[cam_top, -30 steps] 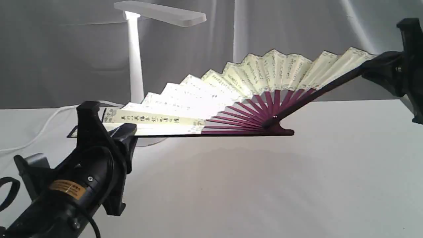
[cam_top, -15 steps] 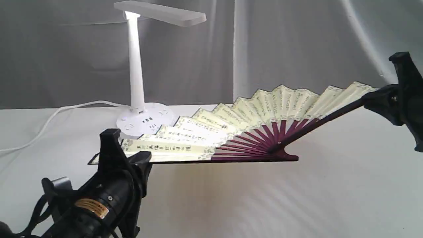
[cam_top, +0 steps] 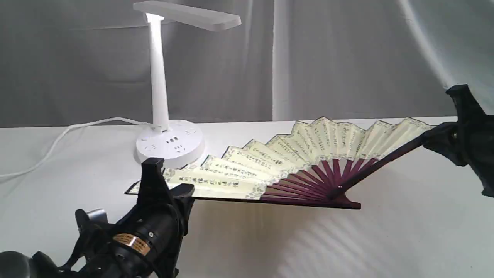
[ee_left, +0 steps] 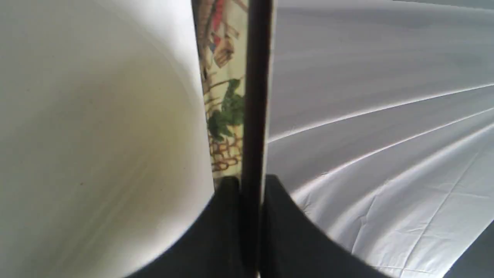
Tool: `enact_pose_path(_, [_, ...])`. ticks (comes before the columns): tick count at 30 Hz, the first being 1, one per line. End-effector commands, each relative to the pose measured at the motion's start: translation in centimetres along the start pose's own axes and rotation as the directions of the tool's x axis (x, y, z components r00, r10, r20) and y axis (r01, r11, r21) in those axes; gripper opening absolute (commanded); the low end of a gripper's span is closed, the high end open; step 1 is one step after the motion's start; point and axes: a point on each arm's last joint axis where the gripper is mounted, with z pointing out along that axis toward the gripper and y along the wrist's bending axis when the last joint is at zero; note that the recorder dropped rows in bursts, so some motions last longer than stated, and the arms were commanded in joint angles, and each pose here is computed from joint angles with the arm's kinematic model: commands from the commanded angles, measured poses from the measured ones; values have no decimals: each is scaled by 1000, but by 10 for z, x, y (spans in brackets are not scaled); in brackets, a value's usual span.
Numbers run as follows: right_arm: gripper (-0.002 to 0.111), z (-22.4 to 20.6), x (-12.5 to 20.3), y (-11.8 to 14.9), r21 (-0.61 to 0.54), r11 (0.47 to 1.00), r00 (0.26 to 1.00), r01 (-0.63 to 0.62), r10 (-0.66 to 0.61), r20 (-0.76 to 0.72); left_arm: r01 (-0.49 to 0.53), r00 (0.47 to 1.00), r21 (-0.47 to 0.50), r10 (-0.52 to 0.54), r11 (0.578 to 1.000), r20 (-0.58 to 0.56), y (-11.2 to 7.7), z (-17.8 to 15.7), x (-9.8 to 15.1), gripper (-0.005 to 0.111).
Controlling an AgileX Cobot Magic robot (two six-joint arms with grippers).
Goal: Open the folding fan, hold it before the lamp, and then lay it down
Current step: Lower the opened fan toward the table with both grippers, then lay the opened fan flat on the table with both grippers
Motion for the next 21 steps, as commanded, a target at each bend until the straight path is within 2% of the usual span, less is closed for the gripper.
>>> enact_pose_path(1, [0,3,3,-7,28,998,998,64,-63,-22,3,1000,22,-2,1000,-24,1,3,3,0])
enact_pose_path(21, [0,3,-2,-11,74,994,996,82,-84,18,10,1000,-5,-10,1000,-3,7,5,0,0])
